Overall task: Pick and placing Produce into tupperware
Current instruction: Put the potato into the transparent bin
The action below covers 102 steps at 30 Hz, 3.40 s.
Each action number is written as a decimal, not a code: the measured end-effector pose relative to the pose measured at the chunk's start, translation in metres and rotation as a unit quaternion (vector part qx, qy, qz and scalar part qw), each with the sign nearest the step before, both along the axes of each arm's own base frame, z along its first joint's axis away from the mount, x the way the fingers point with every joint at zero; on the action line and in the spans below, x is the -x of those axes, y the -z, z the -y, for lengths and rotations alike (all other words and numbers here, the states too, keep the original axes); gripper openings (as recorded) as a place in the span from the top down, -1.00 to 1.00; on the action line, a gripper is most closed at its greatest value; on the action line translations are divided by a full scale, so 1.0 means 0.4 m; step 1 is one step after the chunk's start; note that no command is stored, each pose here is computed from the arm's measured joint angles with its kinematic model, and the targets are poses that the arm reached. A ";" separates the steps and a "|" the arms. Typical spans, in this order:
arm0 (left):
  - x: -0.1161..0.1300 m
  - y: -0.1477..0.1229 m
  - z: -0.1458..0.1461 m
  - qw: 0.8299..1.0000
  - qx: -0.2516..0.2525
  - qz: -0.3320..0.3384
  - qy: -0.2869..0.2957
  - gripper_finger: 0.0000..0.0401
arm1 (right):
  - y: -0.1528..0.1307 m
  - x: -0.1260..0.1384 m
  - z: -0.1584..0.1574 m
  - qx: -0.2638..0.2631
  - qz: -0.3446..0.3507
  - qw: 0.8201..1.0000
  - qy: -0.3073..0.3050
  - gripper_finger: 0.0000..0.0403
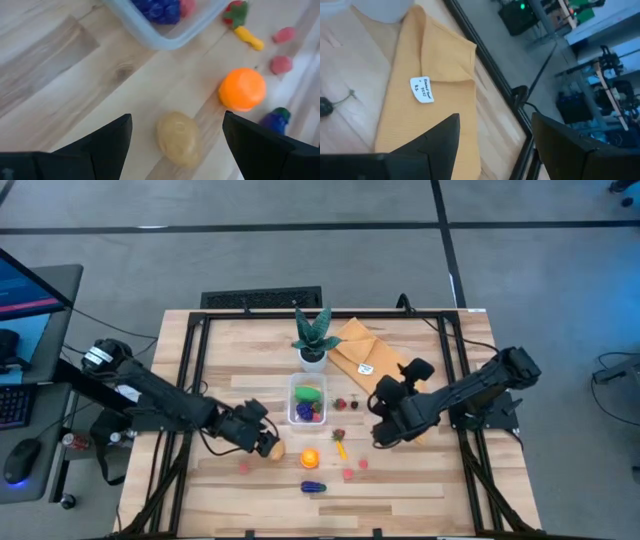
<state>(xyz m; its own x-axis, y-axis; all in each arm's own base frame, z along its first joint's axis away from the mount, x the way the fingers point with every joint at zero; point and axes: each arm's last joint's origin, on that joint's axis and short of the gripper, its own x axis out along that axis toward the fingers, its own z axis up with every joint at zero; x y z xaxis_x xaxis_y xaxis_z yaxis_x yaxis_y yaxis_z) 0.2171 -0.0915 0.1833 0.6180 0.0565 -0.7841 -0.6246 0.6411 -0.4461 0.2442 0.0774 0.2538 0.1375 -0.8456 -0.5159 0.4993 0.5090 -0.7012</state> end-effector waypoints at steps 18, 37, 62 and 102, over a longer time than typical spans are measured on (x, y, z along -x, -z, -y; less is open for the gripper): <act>-0.062 0.073 0.034 0.996 0.062 -0.045 0.034 -0.49 | 0.019 0.087 0.000 -0.006 0.053 0.998 0.014 -0.19; -0.141 0.107 0.072 0.987 0.006 -0.142 0.082 -0.49 | 0.013 0.118 -0.063 -0.017 0.091 0.995 -0.036 -0.19; -0.129 0.100 0.058 0.978 -0.053 -0.184 0.078 -0.48 | 0.013 0.117 -0.063 -0.018 0.097 0.995 -0.035 -0.19; -0.128 0.093 0.059 0.975 -0.060 -0.192 0.094 -0.06 | 0.013 0.116 -0.064 -0.019 0.098 0.994 -0.035 -0.19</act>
